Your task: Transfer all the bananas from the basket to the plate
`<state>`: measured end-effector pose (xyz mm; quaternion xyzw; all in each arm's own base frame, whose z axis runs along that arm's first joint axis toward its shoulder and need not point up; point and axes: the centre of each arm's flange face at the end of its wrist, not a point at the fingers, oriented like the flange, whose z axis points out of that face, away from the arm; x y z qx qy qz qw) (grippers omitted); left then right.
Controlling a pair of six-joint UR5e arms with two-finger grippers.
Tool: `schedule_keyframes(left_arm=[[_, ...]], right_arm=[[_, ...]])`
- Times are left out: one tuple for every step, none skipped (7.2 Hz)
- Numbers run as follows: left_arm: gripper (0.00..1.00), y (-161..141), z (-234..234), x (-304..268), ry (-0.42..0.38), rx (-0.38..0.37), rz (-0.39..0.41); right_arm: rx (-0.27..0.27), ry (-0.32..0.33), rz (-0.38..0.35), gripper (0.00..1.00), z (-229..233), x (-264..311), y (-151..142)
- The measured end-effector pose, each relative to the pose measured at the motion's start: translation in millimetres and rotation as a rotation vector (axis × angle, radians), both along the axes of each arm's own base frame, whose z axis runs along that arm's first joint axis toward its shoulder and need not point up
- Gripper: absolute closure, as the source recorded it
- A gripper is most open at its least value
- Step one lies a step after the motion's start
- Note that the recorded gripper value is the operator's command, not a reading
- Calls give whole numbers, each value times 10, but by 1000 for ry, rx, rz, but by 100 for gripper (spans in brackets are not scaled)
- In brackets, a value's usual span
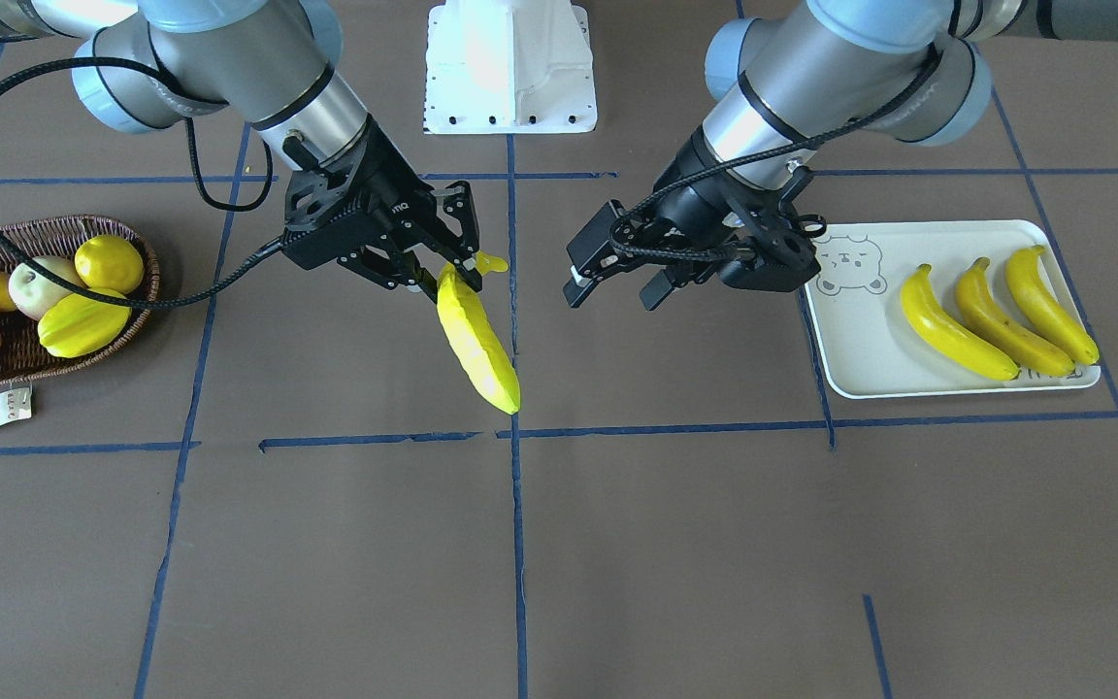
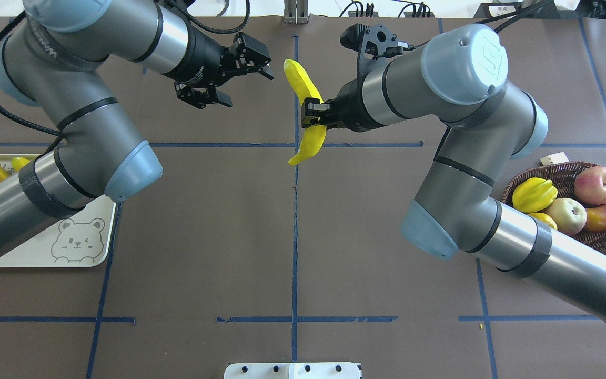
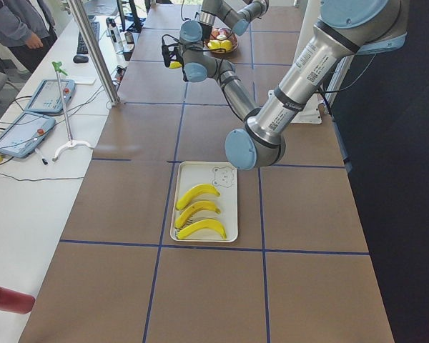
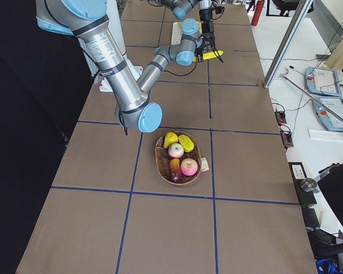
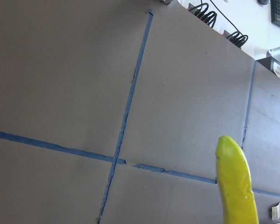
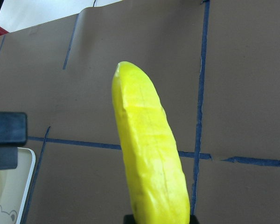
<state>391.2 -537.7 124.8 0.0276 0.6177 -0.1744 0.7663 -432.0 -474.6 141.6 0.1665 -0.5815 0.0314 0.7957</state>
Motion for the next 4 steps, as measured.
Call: schedule_keyframes(left_arm=[[0,-20,-80,97,9,-26,-6],[0,-22,-139,189,17,-51,-10],[0,-14,-186,283,24,-81,-23],[3,6,-222,379,29,-104,-38]], right_arm=[[-7,-15,10,97,-96,-78,60],[-8,-25,22,97,-168,-144,112],[-12,-34,29,97,-217,-183,154],[-16,-45,32,97,-250,-194,186]])
